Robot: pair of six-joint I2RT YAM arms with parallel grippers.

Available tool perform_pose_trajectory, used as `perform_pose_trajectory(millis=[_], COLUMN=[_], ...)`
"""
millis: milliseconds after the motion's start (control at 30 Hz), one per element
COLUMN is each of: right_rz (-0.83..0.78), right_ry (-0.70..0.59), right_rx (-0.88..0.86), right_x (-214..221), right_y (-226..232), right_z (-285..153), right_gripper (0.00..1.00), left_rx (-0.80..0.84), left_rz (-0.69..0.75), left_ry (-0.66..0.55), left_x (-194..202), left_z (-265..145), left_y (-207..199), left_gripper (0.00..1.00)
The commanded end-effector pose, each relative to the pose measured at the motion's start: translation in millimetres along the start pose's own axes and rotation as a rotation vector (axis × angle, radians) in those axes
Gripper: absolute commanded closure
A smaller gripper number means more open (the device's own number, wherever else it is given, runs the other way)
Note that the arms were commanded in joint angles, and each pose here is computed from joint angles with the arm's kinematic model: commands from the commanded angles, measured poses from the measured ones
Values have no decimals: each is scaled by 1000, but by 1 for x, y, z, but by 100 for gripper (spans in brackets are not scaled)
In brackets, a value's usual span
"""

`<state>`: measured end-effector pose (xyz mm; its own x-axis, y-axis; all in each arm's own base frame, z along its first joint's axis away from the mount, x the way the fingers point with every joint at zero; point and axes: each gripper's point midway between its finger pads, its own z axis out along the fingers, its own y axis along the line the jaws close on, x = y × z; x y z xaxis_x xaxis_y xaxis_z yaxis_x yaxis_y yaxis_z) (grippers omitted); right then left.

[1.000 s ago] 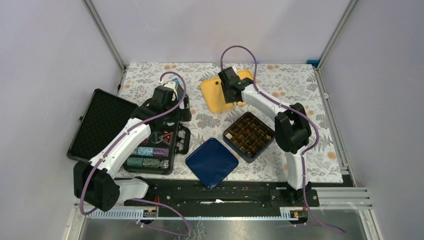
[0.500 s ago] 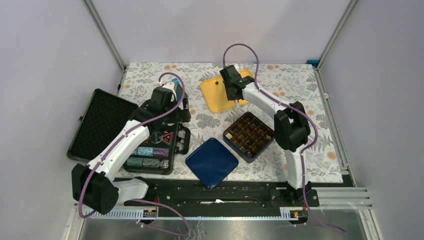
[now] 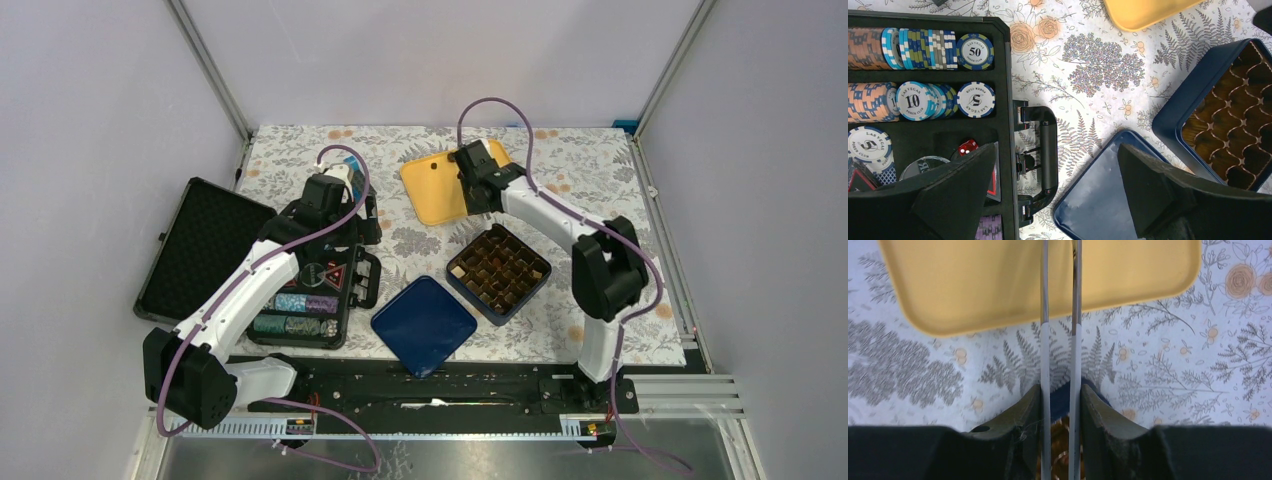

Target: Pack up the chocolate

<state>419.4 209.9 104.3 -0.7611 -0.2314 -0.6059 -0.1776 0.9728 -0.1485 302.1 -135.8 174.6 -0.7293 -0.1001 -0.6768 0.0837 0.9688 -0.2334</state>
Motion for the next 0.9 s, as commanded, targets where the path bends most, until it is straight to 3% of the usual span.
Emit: perform_pose_trajectory(millis=[0,467,867], right_rz=[68,52,47], right_ry=[-99,-123,-37], right_rx=[-80,-164,-219], right_x=[-24,-9,56], right_y=[-3,-19,-45], right_z=[-56,-128,-204], right_gripper=[84,83,83], left_rx=[18,47,-11], left_rz=[-11,-27,-11], left_ry=[-38,-10,-39], left_x=[-12,-15,-27], left_z=[-6,5,6], left_y=[-5,-15,-7], left_gripper=[1,1,1])
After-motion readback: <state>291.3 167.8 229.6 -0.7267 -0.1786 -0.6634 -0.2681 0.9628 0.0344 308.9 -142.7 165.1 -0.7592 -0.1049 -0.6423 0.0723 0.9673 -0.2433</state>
